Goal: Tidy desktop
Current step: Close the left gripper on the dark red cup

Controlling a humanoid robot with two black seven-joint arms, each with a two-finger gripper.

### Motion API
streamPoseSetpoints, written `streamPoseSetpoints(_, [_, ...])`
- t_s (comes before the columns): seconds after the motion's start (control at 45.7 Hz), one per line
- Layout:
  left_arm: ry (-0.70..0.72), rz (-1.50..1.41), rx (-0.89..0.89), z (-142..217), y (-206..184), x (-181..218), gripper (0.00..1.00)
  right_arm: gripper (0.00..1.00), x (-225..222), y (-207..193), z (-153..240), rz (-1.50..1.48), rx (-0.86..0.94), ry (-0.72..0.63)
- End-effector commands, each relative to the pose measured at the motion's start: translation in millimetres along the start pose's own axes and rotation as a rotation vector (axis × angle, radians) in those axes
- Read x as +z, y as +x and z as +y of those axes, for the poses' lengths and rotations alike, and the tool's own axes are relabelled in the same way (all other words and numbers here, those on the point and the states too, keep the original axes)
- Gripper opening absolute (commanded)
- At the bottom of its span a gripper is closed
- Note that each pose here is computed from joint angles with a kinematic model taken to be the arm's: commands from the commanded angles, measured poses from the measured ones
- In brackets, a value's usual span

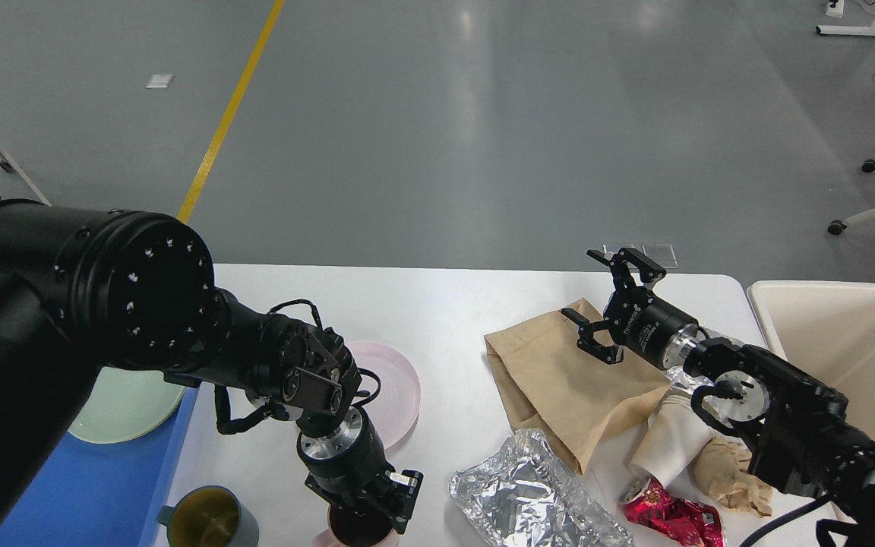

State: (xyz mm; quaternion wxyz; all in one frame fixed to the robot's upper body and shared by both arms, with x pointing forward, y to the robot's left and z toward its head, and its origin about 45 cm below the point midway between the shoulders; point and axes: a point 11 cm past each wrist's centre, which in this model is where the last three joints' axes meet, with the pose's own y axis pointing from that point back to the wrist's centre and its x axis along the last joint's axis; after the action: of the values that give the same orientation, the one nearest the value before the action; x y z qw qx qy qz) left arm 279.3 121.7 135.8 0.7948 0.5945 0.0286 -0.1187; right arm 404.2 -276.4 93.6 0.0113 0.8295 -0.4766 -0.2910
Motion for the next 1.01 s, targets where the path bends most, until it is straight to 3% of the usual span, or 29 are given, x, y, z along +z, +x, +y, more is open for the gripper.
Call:
streamPoseSetpoints(0.0, [-0.001, 0.013, -0.027, 3.2, -1.9, -1.9, 0.22, 1.00, 0.0, 0.0, 0.0, 0.000, 0.000, 0.000])
streamPoseSetpoints(0.284, [0.011, 0.031, -0.080, 10.8, -5.1, -5.8, 0.00, 1.00, 0.2, 0.0, 0.0, 0.001, 0.000, -0.001])
streamPoseSetpoints(0.985, [0.003, 0.033, -0.086, 18.8, -2.5, -2.3, 0.00, 1.00, 0.2, 0.0, 0.0, 0.001, 0.000, -0.001])
